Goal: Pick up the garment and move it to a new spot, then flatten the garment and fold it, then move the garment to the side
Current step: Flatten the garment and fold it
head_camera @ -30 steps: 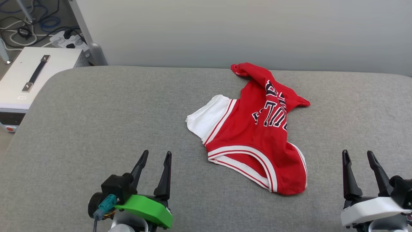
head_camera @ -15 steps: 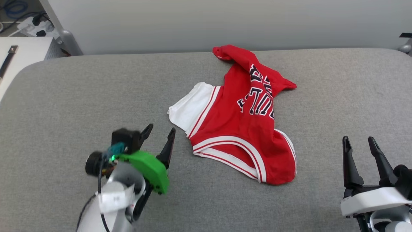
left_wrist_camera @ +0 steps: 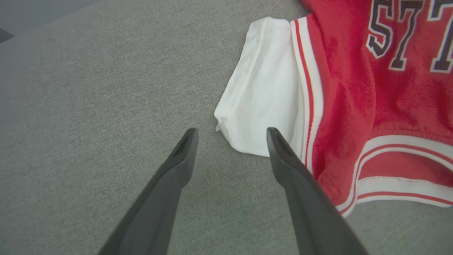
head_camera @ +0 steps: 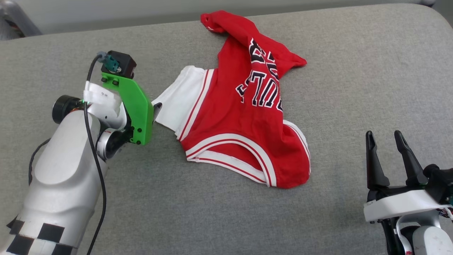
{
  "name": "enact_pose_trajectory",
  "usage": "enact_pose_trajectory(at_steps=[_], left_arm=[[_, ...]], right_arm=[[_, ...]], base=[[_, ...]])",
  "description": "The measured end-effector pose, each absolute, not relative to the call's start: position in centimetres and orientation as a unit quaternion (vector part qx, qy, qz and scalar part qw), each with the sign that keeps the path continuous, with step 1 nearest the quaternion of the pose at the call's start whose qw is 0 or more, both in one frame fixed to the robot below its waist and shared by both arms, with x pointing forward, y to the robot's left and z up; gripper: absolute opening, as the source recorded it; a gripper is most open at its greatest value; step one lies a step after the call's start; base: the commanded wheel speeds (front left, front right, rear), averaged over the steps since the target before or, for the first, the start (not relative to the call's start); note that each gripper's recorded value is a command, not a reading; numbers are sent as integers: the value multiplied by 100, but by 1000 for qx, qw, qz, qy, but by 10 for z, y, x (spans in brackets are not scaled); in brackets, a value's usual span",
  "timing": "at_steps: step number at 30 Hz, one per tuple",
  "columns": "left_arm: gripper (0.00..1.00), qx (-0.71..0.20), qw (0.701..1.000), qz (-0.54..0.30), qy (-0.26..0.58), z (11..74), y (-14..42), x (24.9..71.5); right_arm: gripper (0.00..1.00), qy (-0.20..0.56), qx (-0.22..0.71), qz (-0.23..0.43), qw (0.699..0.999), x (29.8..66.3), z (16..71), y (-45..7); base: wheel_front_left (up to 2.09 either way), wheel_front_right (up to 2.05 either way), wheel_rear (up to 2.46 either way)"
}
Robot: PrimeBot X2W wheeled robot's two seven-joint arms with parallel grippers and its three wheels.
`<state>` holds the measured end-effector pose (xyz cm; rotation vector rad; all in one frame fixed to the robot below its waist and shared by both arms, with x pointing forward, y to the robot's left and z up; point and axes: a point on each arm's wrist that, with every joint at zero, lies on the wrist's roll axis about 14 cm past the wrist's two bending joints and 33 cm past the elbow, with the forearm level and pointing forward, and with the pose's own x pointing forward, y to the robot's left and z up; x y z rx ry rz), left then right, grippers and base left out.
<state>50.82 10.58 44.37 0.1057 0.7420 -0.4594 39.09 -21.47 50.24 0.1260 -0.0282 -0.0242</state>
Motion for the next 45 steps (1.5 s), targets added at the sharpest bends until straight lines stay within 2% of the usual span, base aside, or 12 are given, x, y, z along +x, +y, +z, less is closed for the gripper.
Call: enact_pose_trajectory(at_steps=[12,13,14,15,22,29,38,45], left_arm=[[100,79,868,-204,445,376,106,522],[80,80,866,-203,451,372,107,522],[32,80,863,-202,455,369,107,522],[0,80,862,-203,457,369,107,521],[0,41,885,-186,425,382,118,525],[0,-13,918,-122,377,402,161,511],[0,-58,937,-29,344,409,228,439],[0,-93,938,20,333,413,246,381]], right_arm=[[100,16,57,-45,997,390,477,-232],[100,17,57,-47,997,389,476,-234],[100,19,56,-49,997,389,474,-234],[100,20,56,-50,997,389,473,-235],[100,17,59,-42,997,391,475,-231],[100,12,61,-21,998,395,481,-219],[100,14,67,18,997,392,488,-194],[100,11,67,46,997,390,497,-176]], base=[[0,0,0],[0,0,0],[0,0,0],[0,0,0],[0,0,0],[0,0,0],[0,0,0],[0,0,0]])
